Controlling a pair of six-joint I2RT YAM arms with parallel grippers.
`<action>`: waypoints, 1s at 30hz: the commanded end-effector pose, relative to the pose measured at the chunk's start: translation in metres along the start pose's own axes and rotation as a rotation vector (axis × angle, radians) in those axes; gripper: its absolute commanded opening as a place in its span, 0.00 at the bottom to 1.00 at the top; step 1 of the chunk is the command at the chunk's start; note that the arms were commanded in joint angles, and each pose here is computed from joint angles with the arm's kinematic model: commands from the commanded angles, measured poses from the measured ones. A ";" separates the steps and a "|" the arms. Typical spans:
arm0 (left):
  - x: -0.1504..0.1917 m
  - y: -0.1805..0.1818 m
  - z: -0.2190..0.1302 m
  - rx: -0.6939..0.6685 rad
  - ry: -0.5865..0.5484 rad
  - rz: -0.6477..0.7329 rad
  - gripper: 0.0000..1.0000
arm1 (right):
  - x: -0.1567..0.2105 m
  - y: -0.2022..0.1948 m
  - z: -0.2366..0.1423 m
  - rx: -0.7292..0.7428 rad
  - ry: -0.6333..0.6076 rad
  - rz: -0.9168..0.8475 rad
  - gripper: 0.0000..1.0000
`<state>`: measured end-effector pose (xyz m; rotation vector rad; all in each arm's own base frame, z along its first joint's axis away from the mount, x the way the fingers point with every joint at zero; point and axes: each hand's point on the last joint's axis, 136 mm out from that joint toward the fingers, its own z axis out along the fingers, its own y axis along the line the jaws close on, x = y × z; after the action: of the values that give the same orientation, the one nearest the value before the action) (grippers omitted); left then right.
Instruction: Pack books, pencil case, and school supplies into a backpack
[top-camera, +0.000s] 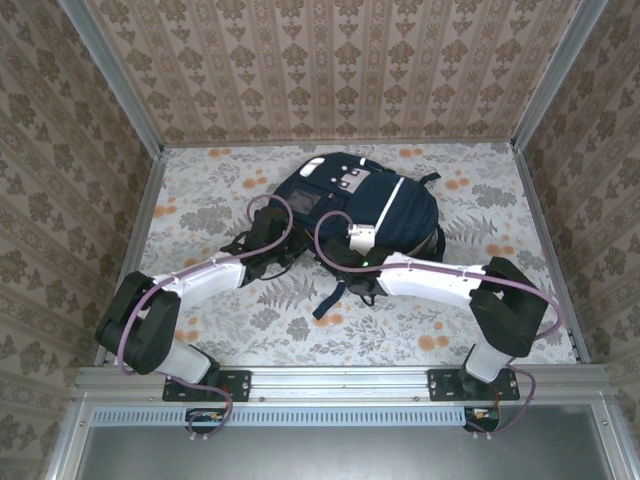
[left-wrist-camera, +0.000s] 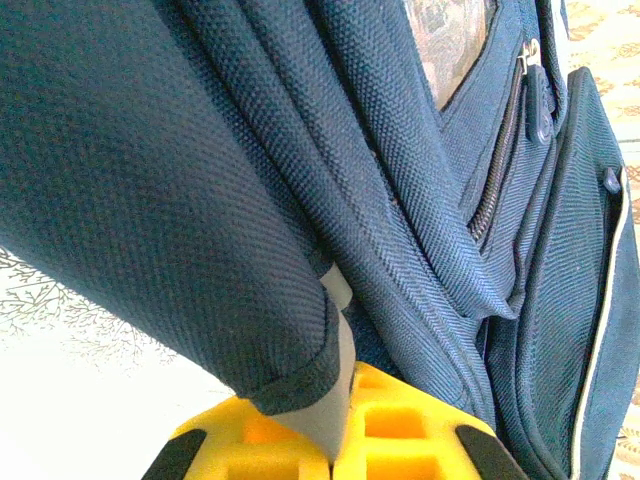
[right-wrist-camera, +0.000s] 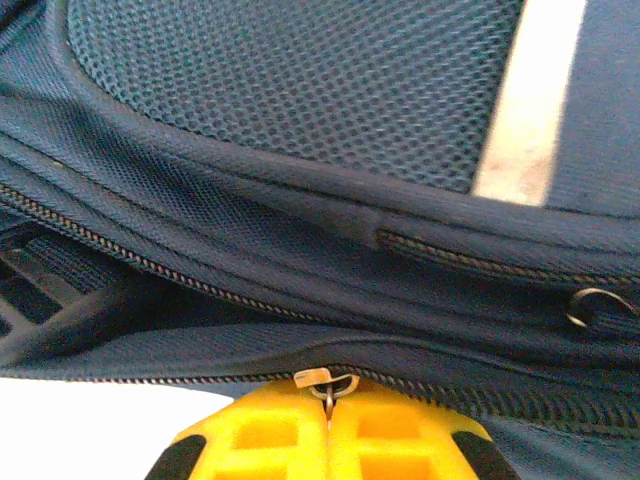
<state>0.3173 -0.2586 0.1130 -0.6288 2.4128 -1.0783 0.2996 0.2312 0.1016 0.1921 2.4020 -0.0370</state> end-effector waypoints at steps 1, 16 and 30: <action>-0.023 -0.008 -0.018 0.051 -0.066 0.001 0.00 | -0.012 -0.028 -0.012 0.038 -0.050 0.051 0.00; -0.101 0.067 -0.059 -0.098 -0.202 -0.050 0.00 | 0.023 -0.098 -0.019 0.065 0.049 0.072 0.00; -0.146 0.080 -0.051 -0.107 -0.108 -0.057 0.24 | 0.037 -0.028 -0.024 -0.268 0.199 -0.037 0.00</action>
<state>0.3765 -0.1132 0.0936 -0.8032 2.4466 -1.0159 0.2639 0.2156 0.1049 0.1006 2.5043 0.3898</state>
